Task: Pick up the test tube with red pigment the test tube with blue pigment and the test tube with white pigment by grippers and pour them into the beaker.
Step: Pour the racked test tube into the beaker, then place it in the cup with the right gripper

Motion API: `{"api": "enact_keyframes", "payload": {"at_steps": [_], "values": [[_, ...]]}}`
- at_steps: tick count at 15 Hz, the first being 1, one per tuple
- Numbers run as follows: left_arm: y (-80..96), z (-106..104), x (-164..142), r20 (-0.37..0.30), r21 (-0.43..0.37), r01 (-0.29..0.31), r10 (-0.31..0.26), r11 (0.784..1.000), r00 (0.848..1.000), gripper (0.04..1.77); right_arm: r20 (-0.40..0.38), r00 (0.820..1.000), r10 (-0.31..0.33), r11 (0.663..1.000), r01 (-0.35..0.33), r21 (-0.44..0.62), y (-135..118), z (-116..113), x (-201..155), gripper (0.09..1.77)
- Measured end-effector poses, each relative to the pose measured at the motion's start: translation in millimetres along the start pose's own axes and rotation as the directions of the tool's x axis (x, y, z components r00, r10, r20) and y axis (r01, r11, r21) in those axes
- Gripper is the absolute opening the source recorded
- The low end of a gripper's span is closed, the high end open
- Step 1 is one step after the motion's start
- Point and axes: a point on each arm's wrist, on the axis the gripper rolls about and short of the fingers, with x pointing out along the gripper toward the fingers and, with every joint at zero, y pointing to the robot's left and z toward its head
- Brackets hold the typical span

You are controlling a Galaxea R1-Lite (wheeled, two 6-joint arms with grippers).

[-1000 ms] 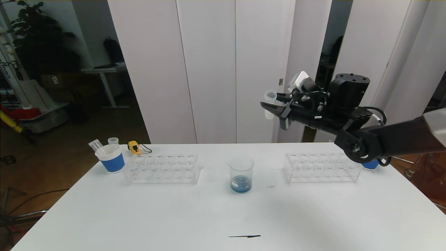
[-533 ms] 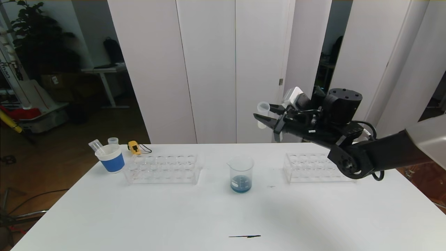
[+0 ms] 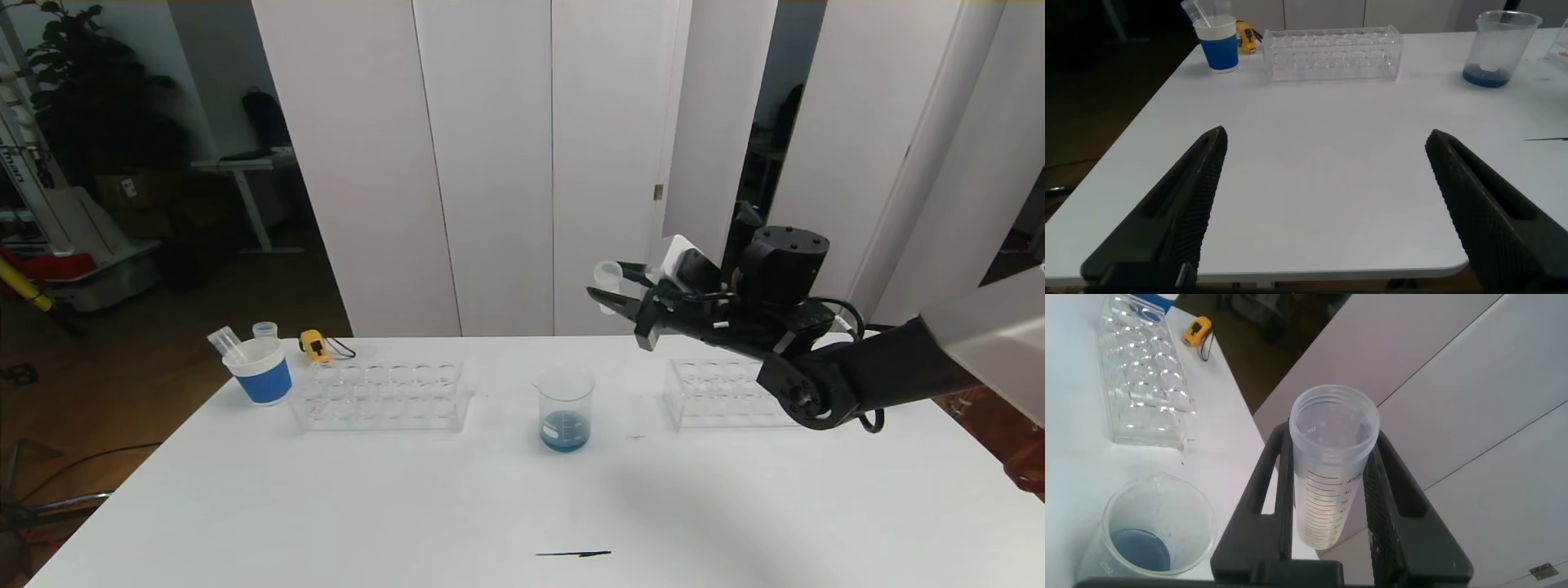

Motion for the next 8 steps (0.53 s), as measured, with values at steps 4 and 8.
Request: {"api": "enact_keyframes", "payload": {"at_steps": [4, 8], "values": [[0.0, 0.0, 0.0, 0.000, 0.000, 0.000, 0.000, 1.000, 1.000, 1.73, -0.002, 1.000, 0.030, 0.994, -0.030, -0.104, -3.3, -9.5, 9.5, 0.58], [0.0, 0.0, 0.0, 0.000, 0.000, 0.000, 0.000, 1.000, 1.000, 1.73, -0.025, 0.999, 0.044, 0.972, -0.049, -0.230, -13.0, -13.1, 19.5, 0.58]]}}
